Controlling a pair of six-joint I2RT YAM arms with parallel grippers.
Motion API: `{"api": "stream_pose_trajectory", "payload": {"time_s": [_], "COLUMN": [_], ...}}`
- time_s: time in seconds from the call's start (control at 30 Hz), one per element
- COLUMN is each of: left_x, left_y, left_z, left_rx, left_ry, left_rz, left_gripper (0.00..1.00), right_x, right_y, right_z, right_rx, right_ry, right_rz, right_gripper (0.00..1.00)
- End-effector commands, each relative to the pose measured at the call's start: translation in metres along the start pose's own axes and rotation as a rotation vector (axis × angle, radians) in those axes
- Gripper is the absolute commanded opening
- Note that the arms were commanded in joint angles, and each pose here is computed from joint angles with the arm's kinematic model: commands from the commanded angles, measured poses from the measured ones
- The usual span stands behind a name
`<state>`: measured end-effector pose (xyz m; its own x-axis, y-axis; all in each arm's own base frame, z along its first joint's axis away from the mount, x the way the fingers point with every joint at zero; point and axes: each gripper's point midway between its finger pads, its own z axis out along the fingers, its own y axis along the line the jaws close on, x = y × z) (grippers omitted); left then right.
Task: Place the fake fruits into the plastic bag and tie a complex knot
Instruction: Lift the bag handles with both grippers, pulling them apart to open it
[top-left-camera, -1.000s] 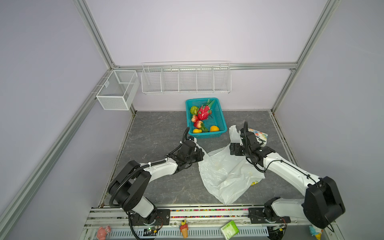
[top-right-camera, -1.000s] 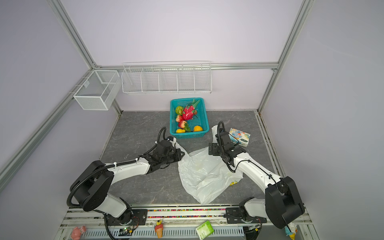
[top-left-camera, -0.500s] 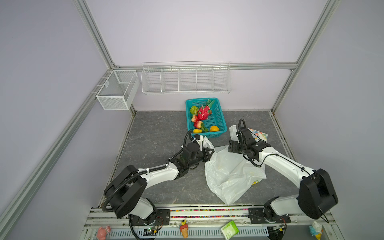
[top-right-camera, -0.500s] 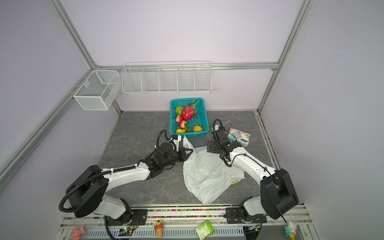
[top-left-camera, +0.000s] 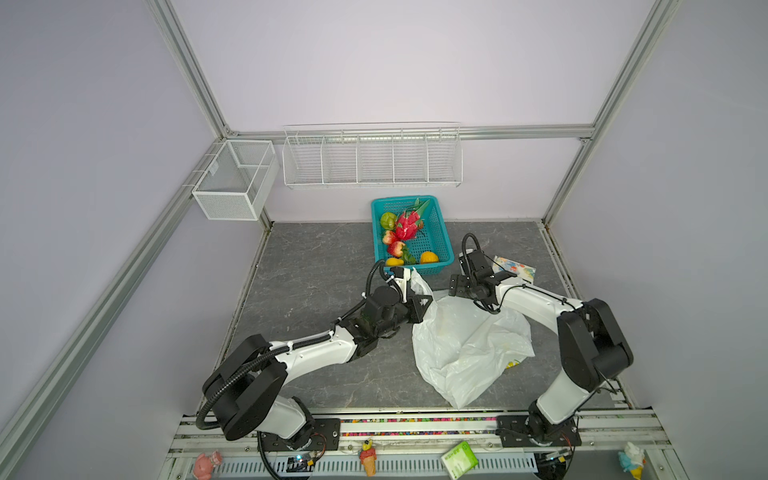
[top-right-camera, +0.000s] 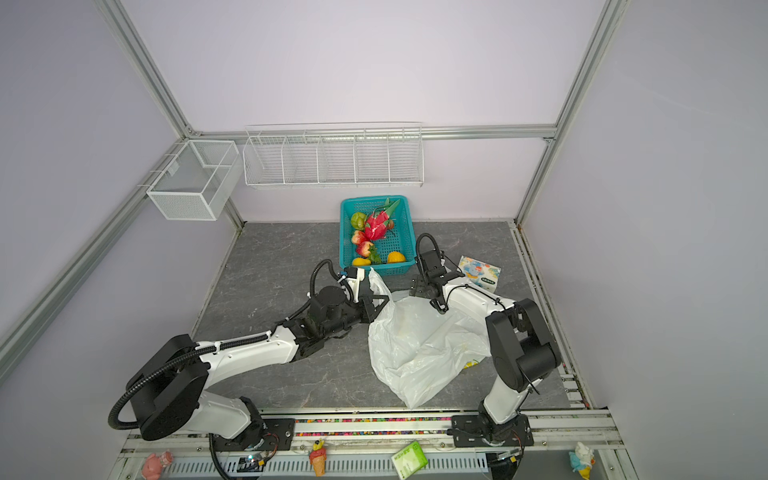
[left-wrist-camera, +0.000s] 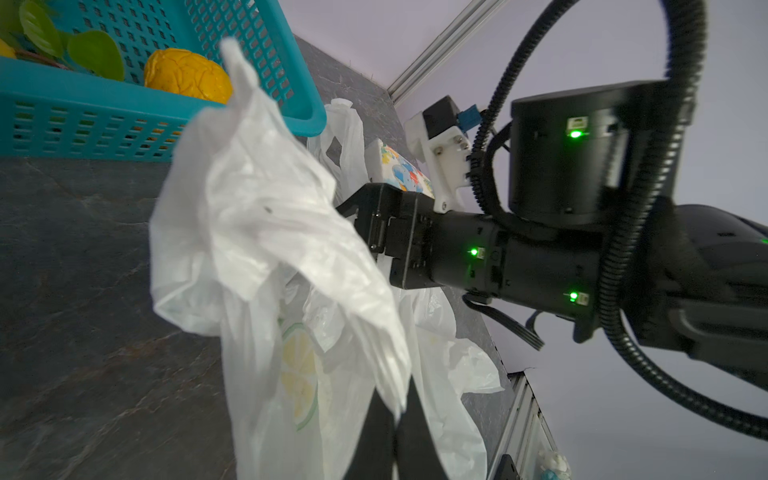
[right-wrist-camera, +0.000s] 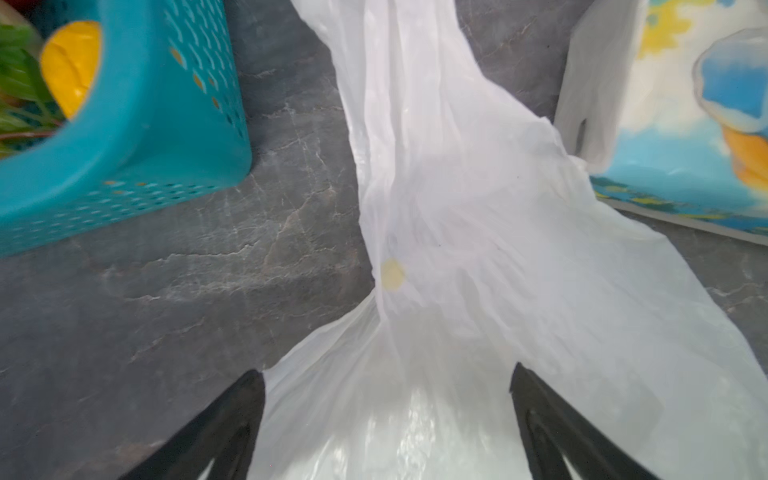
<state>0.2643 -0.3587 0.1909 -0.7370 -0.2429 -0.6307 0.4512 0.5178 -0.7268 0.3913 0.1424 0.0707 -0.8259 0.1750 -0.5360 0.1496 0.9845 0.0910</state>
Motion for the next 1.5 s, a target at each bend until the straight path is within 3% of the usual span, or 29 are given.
{"api": "stream_pose_trajectory", "payload": {"time_s": [0.0,0.03,0.1,0.53,0.67,0.87,0.9,1.03,1.1,1.23,1.37,1.47], "left_x": [-0.009,-0.009,-0.009,-0.011,-0.011,-0.009,-0.006,0.001,0.002,-0.012,-0.051,-0.084], "left_y": [-0.013,-0.013,-0.011,-0.010,-0.010,-0.011,-0.011,-0.015,-0.018,-0.023,-0.031,-0.042], "left_z": [-0.006,-0.006,-0.007,-0.010,-0.012,-0.017,-0.017,-0.028,-0.042,-0.084,-0.133,-0.156], "left_rx": [0.032,0.031,0.025,0.014,0.013,0.023,0.032,0.051,0.047,-0.004,-0.074,-0.122], "left_ry": [-0.036,-0.037,-0.038,-0.054,-0.056,-0.054,-0.046,-0.007,0.008,-0.027,-0.206,-0.350], "left_rz": [0.031,0.034,0.037,0.060,0.075,0.121,0.136,0.203,0.244,0.350,0.405,0.459], "left_gripper": [0.00,0.00,0.00,0.00,0.00,0.00,0.06,0.50,0.64,0.78,0.99,0.99], "right_x": [-0.015,-0.014,-0.014,-0.009,-0.014,-0.040,-0.045,-0.054,-0.055,-0.057,-0.058,-0.057], "right_y": [-0.003,-0.004,-0.007,-0.016,-0.018,-0.030,-0.029,-0.030,-0.037,-0.039,-0.022,-0.002], "right_z": [0.007,0.009,0.010,0.002,-0.006,-0.057,-0.069,-0.121,-0.148,-0.198,-0.227,-0.239], "right_rx": [0.048,0.059,0.074,0.075,0.072,0.032,0.010,-0.075,-0.084,-0.164,-0.274,-0.372], "right_ry": [-0.047,-0.048,-0.056,-0.063,-0.077,-0.178,-0.202,-0.287,-0.322,-0.397,-0.421,-0.409], "right_rz": [0.029,0.023,0.017,-0.019,-0.026,-0.033,-0.048,-0.142,-0.196,-0.285,-0.375,-0.449], "right_gripper": [0.98,0.99,0.85,0.29,0.07,0.06,0.06,0.06,0.06,0.06,0.06,0.06]}}
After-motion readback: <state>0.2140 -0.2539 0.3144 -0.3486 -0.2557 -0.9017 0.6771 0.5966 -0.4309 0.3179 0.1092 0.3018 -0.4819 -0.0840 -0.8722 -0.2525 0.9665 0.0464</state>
